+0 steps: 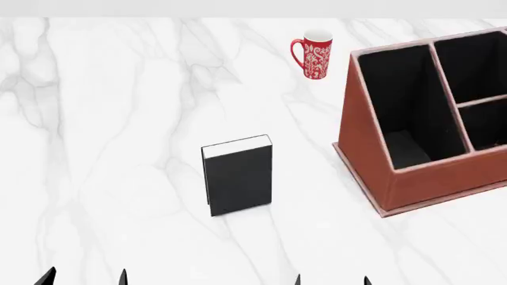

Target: Pick up the book and place it in the left compartment of the caddy.

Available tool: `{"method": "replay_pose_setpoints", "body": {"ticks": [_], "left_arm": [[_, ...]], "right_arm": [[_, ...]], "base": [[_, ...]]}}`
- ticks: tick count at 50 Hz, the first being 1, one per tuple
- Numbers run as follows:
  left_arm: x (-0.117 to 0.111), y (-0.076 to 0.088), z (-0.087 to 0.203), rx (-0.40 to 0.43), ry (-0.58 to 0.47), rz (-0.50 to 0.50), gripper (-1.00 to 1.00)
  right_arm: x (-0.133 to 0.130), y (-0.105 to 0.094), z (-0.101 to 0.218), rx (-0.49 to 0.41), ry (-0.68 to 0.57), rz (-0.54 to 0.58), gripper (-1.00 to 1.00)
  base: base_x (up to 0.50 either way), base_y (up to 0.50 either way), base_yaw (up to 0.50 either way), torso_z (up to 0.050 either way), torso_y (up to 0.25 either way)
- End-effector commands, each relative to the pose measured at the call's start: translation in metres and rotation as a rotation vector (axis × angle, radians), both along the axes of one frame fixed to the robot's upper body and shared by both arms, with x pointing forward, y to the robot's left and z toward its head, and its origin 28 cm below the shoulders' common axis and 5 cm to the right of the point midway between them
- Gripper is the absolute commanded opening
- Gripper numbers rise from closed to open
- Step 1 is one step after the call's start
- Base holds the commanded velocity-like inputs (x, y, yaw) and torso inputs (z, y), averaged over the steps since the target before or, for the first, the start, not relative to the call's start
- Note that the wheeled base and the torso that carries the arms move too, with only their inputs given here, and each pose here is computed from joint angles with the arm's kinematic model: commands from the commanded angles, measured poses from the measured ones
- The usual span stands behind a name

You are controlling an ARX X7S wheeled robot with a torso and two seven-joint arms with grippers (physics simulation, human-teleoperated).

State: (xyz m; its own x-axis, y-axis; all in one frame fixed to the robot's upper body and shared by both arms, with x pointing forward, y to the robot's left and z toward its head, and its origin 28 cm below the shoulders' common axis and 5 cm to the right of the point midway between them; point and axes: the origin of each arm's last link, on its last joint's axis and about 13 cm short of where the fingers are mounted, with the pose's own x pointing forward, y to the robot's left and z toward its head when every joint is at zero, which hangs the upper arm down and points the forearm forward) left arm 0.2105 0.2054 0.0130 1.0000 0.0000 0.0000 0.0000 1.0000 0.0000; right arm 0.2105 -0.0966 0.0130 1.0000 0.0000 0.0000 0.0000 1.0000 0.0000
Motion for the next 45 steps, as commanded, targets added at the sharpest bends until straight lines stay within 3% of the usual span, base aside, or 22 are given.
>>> {"method": "replay_pose_setpoints", "body": {"ticks": [1, 25, 26, 28, 45], "left_arm": [[0.0007, 0.0012, -0.0006, -0.002, 0.005, -0.005, 1.0], [0.0026, 0.0017, -0.0012, 0.016, 0.033, 0.036, 1.0], [-0.0005, -0.004, 0.0014, 0.073, 0.026, 0.003, 1.0], [-0.0019, -0.0021, -0.0004, 0.033, 0.016, -0.005, 1.0], [-0.0026, -0.003, -0.0002, 0.045, 0.012, 0.029, 1.0]], "right_arm": [[-0.0011, 0.0008, 0.0003, -0.004, -0.009, -0.003, 1.0], [-0.0013, 0.0009, 0.0019, 0.015, -0.02, -0.002, 1.0], [0.0029, 0.0005, -0.0025, 0.015, 0.045, 0.006, 1.0], [-0.0019, -0.0002, -0.0005, 0.004, -0.001, 0.004, 1.0], [-0.002, -0.0003, -0.0011, 0.003, -0.003, 0.005, 1.0]], "base": [[0.0, 0.0, 0.0, 0.0, 0.0], [0.0, 0.0, 0.0, 0.0, 0.0], [0.0, 0.0, 0.0, 0.0, 0.0], [0.0, 0.0, 0.0, 0.0, 0.0], [0.0, 0.0, 0.0, 0.0, 0.0]]}}
